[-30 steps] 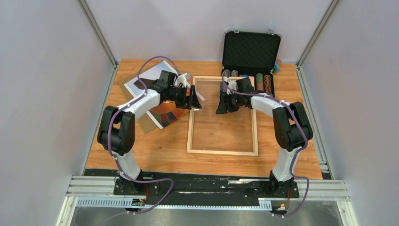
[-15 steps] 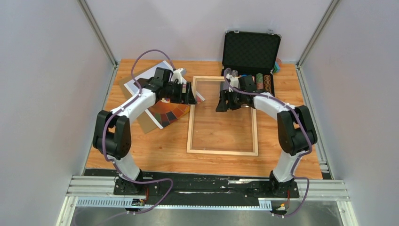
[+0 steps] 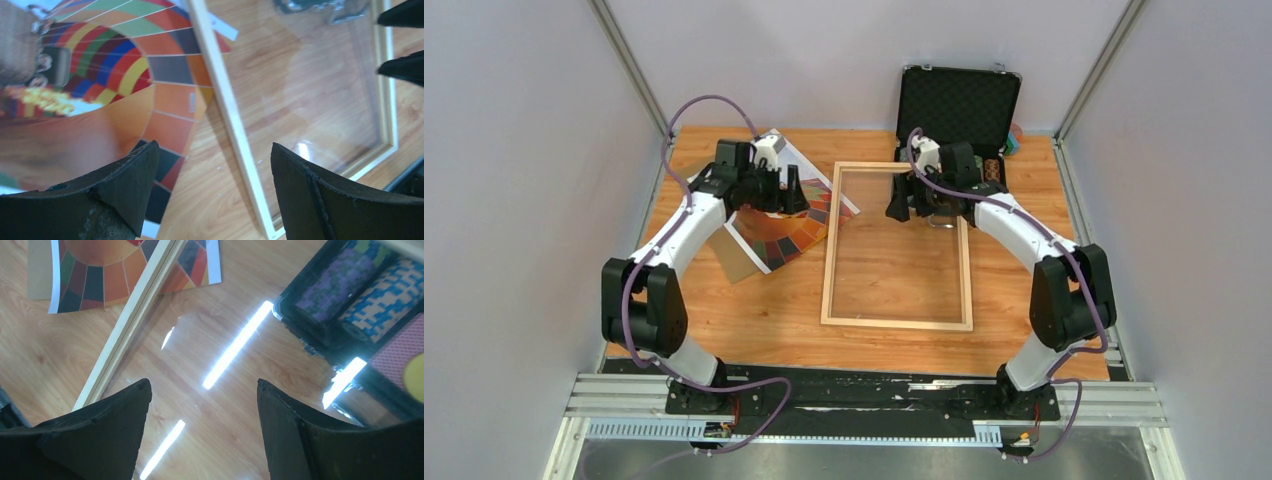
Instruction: Put the photo into the frame
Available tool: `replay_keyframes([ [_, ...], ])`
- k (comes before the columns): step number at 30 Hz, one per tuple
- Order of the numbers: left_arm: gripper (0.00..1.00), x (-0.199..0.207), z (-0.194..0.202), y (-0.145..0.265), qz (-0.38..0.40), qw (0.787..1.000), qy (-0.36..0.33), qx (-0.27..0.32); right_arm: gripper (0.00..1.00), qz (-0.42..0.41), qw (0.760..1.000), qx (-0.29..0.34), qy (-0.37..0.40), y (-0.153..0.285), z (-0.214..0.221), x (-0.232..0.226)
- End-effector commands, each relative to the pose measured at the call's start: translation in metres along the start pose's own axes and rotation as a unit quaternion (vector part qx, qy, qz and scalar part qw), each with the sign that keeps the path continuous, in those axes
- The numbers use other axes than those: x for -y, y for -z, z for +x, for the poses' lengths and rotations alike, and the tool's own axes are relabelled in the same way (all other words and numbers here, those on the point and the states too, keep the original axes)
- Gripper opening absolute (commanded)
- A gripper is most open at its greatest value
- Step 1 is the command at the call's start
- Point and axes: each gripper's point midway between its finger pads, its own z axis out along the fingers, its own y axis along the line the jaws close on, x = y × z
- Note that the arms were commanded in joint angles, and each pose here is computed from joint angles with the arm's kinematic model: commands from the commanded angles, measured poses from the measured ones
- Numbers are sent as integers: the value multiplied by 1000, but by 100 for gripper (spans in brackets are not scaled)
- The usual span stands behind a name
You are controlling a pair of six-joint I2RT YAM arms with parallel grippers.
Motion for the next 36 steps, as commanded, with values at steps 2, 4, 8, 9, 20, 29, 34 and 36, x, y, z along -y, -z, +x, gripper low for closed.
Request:
replay_keyframes([
  [2, 90, -34, 8, 22, -65, 998, -23, -1, 75, 31, 993, 73, 82, 16, -53, -12],
  [4, 91, -47, 11, 28, -82, 997, -9, -2, 75, 24, 992, 84, 94, 16, -63, -21],
  [8, 91, -71, 18, 40, -115, 993, 26, -8, 76, 7, 990, 92, 106, 6, -79, -36],
  [9, 91, -78, 19, 42, -120, 992, 40, -8, 76, 2, 990, 91, 107, 2, -81, -39],
  [20, 90, -131, 63, 50, -128, 972, 189, -61, 75, -48, 986, 73, 141, -73, -93, -96],
  [29, 89, -135, 85, 56, -99, 964, 231, -82, 73, -107, 984, 25, 139, -136, -63, -132],
  [34, 89, -127, 96, 54, -73, 963, 240, -96, 72, -130, 980, 5, 153, -148, -46, -147],
  [36, 89, -127, 98, 53, -69, 963, 240, -100, 71, -138, 977, 0, 159, -151, -41, -152],
])
